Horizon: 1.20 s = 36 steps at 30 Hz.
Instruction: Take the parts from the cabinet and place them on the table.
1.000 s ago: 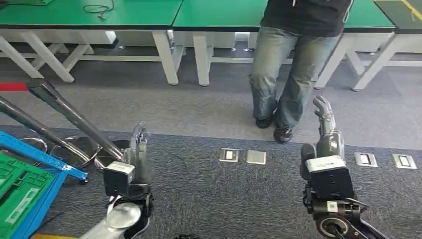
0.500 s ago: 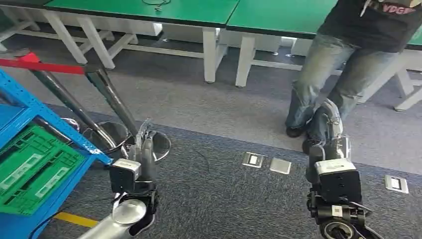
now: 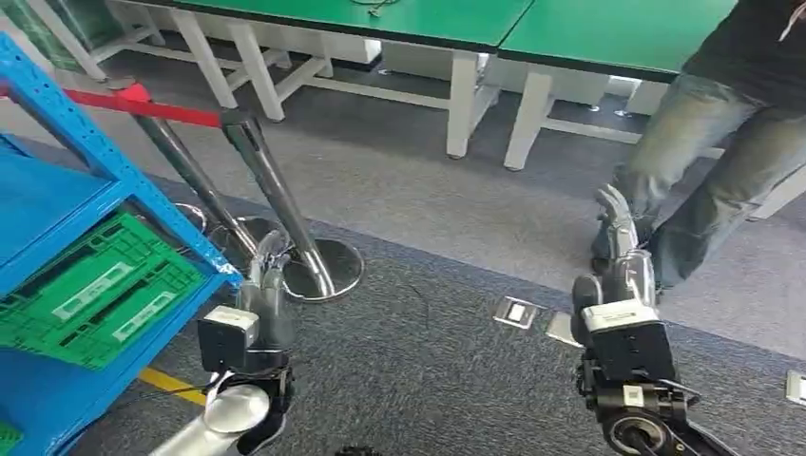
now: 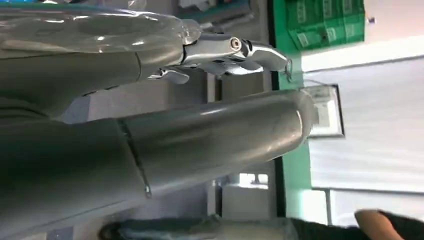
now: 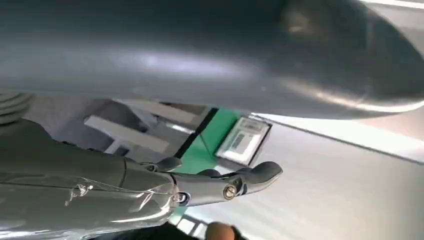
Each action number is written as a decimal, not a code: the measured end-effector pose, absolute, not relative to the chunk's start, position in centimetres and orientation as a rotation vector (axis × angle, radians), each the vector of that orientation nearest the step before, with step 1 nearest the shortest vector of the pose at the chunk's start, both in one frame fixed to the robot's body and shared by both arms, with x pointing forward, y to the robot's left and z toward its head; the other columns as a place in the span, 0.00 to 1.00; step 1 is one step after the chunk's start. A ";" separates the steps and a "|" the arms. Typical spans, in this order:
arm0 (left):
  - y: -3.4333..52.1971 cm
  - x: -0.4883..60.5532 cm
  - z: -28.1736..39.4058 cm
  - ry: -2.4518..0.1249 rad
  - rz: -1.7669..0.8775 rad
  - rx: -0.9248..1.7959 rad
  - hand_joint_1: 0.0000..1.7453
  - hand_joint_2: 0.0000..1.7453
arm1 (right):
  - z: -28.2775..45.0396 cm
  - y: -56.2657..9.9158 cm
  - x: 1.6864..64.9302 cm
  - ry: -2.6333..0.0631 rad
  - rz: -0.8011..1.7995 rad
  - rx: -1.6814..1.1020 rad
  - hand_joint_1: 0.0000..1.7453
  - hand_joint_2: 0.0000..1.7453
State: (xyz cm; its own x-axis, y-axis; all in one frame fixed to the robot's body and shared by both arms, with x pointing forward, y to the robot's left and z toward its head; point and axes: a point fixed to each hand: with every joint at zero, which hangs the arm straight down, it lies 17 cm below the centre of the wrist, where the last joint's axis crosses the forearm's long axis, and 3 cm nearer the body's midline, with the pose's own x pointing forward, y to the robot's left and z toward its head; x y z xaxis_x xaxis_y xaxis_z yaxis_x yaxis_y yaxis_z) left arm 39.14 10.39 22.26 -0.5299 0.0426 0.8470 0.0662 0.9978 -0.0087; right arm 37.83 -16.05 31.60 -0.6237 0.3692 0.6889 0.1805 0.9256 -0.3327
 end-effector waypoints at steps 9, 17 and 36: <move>10.5 39.2 22.2 -2.129 -0.033 -0.068 0.00 0.00 | 31.8 -15.9 37.8 -2.263 0.299 -0.389 0.00 0.00; 10.6 39.2 22.0 -2.122 -0.030 -0.060 0.00 0.00 | 31.5 -15.8 37.7 -2.257 0.301 -0.387 0.00 0.00; 10.9 38.6 22.1 -2.128 -0.038 -0.039 0.00 0.00 | 31.6 -15.4 37.8 -2.259 0.314 -0.376 0.00 0.00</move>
State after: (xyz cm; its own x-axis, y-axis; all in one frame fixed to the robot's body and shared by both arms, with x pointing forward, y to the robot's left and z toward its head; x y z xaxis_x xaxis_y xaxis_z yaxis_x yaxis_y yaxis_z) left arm 38.63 10.89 22.13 -0.5286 0.0133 0.8488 0.0433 0.9990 0.0113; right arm 37.76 -15.40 31.63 -0.6303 0.3666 0.6843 0.1664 0.9248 -0.3422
